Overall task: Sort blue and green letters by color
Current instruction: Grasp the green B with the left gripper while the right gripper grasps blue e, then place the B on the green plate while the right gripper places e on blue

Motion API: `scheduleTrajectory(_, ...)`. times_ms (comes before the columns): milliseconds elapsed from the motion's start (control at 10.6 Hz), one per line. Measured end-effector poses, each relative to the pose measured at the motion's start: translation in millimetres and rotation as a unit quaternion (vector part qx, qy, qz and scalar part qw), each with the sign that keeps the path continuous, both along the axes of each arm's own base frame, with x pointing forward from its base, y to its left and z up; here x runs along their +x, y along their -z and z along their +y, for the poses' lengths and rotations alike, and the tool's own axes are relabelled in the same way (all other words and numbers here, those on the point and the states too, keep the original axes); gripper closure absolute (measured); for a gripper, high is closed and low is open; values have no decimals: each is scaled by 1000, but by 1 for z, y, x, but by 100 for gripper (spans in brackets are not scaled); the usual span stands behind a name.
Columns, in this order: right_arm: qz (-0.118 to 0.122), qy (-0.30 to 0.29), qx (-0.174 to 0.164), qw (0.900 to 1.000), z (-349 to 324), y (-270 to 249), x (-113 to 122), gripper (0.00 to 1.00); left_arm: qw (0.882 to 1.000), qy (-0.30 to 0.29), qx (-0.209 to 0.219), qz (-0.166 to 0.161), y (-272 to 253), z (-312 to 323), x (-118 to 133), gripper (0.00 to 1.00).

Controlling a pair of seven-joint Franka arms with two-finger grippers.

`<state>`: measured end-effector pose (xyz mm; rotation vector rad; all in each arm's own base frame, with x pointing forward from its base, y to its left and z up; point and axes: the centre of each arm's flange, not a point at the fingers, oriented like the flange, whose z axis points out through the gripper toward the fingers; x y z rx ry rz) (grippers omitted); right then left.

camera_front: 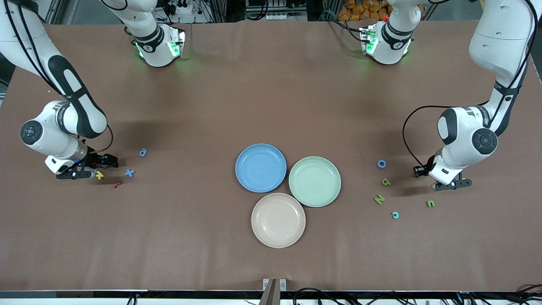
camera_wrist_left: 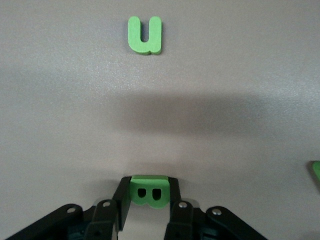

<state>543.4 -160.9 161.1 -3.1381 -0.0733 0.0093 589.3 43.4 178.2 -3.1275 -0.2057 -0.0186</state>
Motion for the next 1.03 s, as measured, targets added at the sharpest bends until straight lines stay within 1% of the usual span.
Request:
scheduleTrajectory(188, 0, 0, 0, 1000, 0, 0, 0, 0, 1000, 1, 0, -2, -1, -1, 1, 66)
scheduleTrajectory(282, 4, 0, 1, 1000, 0, 0, 0, 0, 1000, 5, 0, -6, -9, -6, 5, 66)
scheduleTrajectory(470, 11, 0, 3, 1000, 0, -1, 0, 0, 1000, 17, 2, 2, -47, -19, 20, 66)
scheduleTrajectory(659, 11, 0, 3, 1000, 0, -1, 0, 0, 999, 32, 6, -7, -89, -40, 30, 66)
scheduleTrajectory(753, 10, 0, 2, 1000, -1, -1, 0, 6, 999, 28, 6, -14, -100, -53, 31, 66)
scheduleTrajectory(1035, 6, 1, 0, 1000, -2, -8, 3, 48, 1000, -16, 0, -27, -110, -123, 32, 66)
